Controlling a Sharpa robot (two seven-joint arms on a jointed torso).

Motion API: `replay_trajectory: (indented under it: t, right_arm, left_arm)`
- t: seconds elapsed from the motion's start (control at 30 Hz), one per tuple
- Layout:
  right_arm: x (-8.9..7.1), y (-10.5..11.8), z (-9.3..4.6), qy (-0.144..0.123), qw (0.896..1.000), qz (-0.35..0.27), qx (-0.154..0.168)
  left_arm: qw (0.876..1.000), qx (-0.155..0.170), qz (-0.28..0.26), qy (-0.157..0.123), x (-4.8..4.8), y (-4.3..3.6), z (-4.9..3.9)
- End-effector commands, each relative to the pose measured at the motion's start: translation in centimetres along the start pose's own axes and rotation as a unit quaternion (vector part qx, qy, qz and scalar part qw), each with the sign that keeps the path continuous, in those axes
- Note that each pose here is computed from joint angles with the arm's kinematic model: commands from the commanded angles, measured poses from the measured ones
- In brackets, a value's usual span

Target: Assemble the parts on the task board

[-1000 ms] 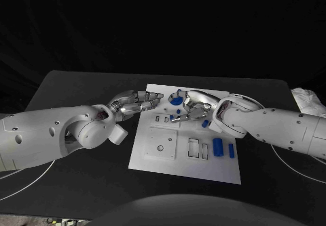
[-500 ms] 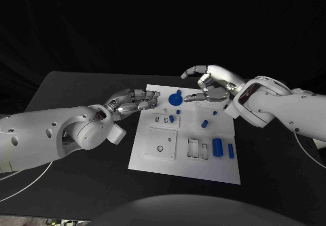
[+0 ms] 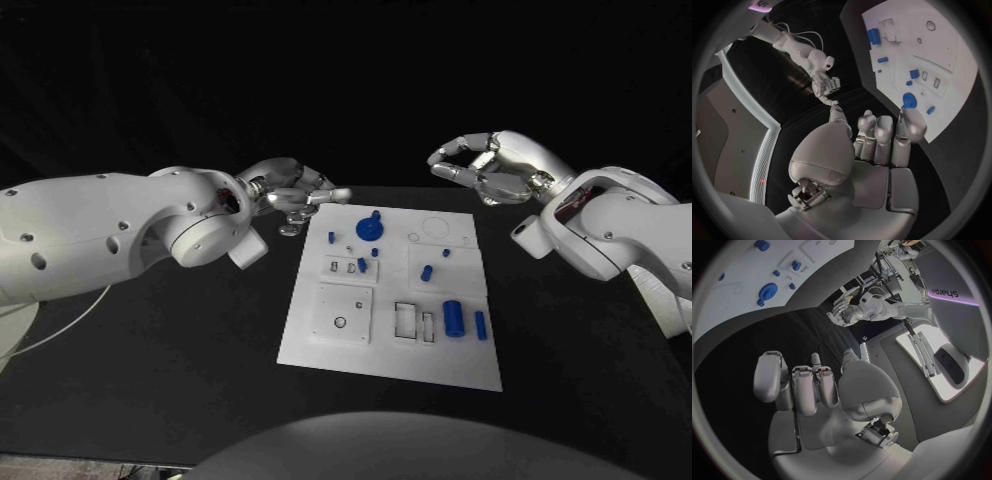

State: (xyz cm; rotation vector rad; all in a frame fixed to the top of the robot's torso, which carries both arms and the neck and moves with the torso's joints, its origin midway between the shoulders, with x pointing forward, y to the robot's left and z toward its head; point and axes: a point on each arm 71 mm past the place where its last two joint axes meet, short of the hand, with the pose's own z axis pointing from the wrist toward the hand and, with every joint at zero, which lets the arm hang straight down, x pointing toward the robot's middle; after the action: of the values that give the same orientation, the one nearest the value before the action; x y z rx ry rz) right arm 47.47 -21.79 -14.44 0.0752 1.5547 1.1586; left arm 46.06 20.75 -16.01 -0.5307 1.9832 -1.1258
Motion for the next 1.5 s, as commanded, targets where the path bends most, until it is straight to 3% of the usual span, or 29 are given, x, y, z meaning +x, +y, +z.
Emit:
replay_trajectory:
  t: [0.03, 0.23, 0.37, 0.53, 0.77, 1.1, 1.5]
  right_arm:
    - [1.0, -0.5, -0.2, 0.038, 0.997, 0.051, 0.041]
    - [2.1, -1.0, -0.7, 0.076, 0.992, 0.068, 0.072]
    - [2.6, -1.5, -1.0, 0.099, 0.987, 0.08, 0.098]
    - [3.1, -1.8, -1.0, 0.117, 0.982, 0.092, 0.118]
    - [3.3, -1.8, -1.0, 0.123, 0.98, 0.095, 0.125]
    - [3.3, -1.8, -1.1, 0.125, 0.979, 0.095, 0.127]
    - [3.3, -2.0, -1.1, 0.126, 0.979, 0.094, 0.133]
  left_arm:
    - [0.97, -0.183, 0.141, 0.074, 0.41, 1.87, 0.39]
    - [0.933, -0.278, 0.203, 0.108, 0.78, 1.79, 2.26]
    - [0.914, -0.309, 0.229, 0.131, 1.47, 1.17, 4.17]
    - [0.909, -0.322, 0.234, 0.127, 2.03, 0.53, 5.8]
    - [0.909, -0.327, 0.233, 0.109, 2.72, 0.25, 7.28]
    - [0.901, -0.335, 0.257, 0.103, 4.73, 1.28, 8.88]
    - [0.888, -0.34, 0.292, 0.098, 5.19, 1.9, 9.59]
